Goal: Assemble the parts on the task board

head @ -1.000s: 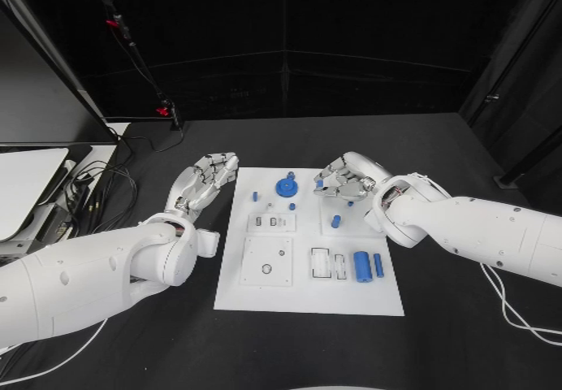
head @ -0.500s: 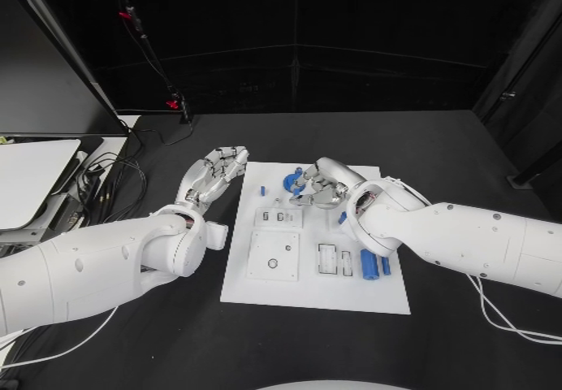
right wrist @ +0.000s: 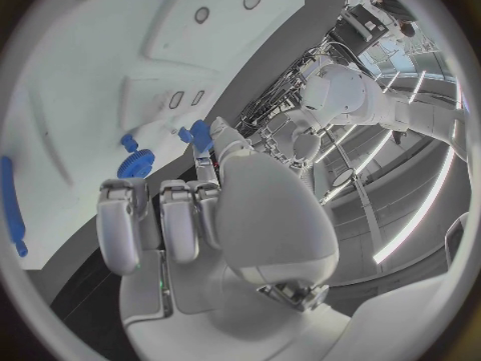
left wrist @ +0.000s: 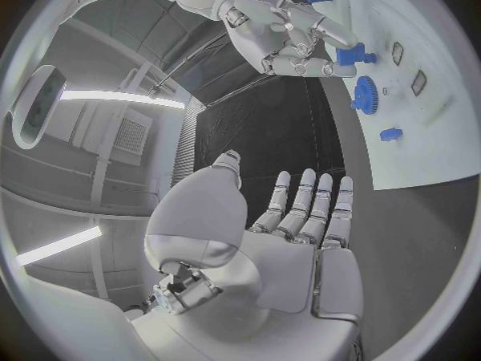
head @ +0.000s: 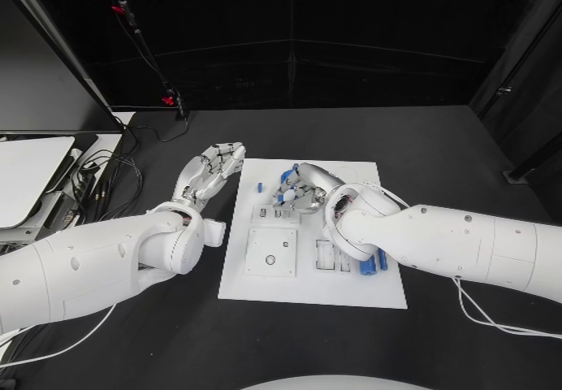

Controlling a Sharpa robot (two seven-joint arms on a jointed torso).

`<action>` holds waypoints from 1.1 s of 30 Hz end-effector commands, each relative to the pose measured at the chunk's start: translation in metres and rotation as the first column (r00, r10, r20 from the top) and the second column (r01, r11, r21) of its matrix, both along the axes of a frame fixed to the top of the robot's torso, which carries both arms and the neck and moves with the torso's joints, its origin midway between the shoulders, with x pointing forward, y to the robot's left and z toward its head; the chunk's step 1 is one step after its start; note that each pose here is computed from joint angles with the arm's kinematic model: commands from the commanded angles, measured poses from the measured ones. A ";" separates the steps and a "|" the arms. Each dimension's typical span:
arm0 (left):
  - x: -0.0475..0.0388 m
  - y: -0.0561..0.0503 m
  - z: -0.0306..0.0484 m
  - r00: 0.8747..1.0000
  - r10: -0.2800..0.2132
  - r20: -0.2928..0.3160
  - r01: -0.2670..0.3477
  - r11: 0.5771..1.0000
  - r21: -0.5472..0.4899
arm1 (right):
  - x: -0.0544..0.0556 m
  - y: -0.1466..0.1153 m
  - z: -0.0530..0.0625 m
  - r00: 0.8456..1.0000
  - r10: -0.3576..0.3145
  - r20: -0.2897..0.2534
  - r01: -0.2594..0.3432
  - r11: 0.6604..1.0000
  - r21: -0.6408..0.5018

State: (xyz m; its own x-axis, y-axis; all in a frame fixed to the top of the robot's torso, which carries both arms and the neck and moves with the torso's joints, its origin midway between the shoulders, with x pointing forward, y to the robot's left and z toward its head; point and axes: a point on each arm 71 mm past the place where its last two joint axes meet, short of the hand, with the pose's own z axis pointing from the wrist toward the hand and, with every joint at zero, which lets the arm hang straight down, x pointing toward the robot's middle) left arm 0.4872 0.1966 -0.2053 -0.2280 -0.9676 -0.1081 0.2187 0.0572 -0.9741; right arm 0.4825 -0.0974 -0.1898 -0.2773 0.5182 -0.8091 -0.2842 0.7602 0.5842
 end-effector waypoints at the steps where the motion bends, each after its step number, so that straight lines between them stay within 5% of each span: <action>1: -0.0043 -0.002 0.0152 0.979 -0.023 0.205 0.033 0.999 -0.043 | -0.001 -0.001 -0.005 1.000 -0.025 -0.013 0.025 0.999 -0.028; 13: -0.0044 -0.001 0.0152 0.978 -0.023 0.206 0.032 0.999 -0.043 | -0.004 -0.006 -0.023 0.998 -0.043 -0.036 0.041 0.998 -0.046; 33: -0.0040 -0.001 0.0149 0.979 -0.022 0.205 0.031 0.999 -0.042 | -0.003 -0.004 -0.023 1.000 -0.023 -0.004 0.023 0.999 -0.044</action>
